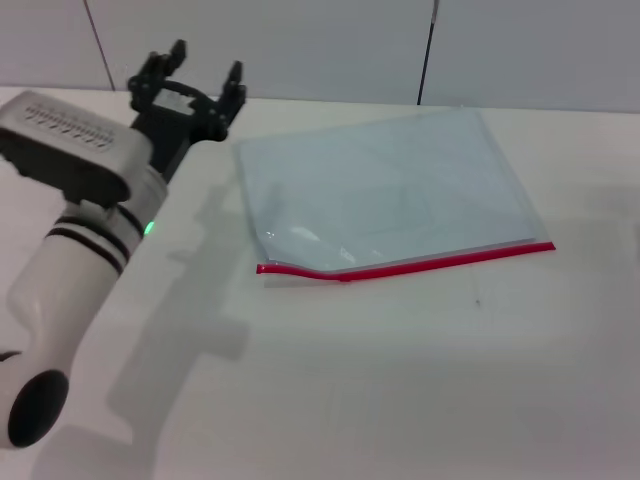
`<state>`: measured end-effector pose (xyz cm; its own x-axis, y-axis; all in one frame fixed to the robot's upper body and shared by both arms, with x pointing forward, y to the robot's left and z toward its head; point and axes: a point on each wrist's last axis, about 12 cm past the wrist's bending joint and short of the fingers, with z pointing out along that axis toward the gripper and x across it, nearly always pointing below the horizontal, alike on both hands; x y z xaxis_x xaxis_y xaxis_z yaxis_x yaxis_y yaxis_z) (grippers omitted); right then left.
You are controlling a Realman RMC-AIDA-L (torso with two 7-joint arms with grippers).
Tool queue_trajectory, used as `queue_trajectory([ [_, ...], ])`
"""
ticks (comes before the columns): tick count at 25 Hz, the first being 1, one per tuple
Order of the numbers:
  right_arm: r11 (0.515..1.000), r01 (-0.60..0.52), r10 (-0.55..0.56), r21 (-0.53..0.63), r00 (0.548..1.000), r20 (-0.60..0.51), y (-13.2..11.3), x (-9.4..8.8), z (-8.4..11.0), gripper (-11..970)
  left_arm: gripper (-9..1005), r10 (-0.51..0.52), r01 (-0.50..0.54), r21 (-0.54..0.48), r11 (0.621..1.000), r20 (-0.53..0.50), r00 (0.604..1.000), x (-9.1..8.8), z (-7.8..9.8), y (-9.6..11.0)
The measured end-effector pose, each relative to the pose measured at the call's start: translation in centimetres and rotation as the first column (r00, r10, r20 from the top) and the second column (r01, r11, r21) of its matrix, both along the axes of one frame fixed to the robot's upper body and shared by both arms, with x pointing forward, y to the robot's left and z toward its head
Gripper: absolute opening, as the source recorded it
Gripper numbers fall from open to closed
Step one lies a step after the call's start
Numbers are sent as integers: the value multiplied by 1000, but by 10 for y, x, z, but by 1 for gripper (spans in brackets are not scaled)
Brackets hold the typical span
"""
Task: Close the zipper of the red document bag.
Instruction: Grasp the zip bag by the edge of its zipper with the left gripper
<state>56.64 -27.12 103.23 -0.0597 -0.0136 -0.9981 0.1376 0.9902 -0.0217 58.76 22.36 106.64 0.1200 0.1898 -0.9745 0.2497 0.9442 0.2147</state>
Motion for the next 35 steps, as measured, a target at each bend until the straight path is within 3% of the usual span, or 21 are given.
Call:
queue_trajectory([
  [5,1000,0,0,-3,1000,-8,-1,0,-1,635,690,-62,65,67,996,-43,997,4,7,-20],
  [10,1000,2,-2,-7,1000,-9,-2,0,-1,635,690,-138,150,136,979,-88,986,1,27,-39],
  [14,1000,1,-1,-7,1000,-8,-2,0,-1,635,690,-197,227,182,957,-168,966,-1,49,-47],
  [19,1000,0,0,-7,1000,-8,-2,1,-1,635,691,-244,311,245,918,-267,932,-4,62,-56],
  [20,1000,-1,1,-6,1000,-9,-1,1,-1,635,691,-267,363,280,889,-327,907,-6,69,-60],
  [26,1000,-16,15,-3,1000,-23,2,5,0,635,691,-299,471,306,827,-471,830,-7,85,-64],
  [31,1000,-17,17,-4,1000,-22,2,6,0,635,691,-246,517,432,738,-542,804,-10,89,-68],
  [35,1000,-20,20,-5,1000,-23,3,7,1,635,691,-214,553,461,694,-601,770,-12,91,-69],
])
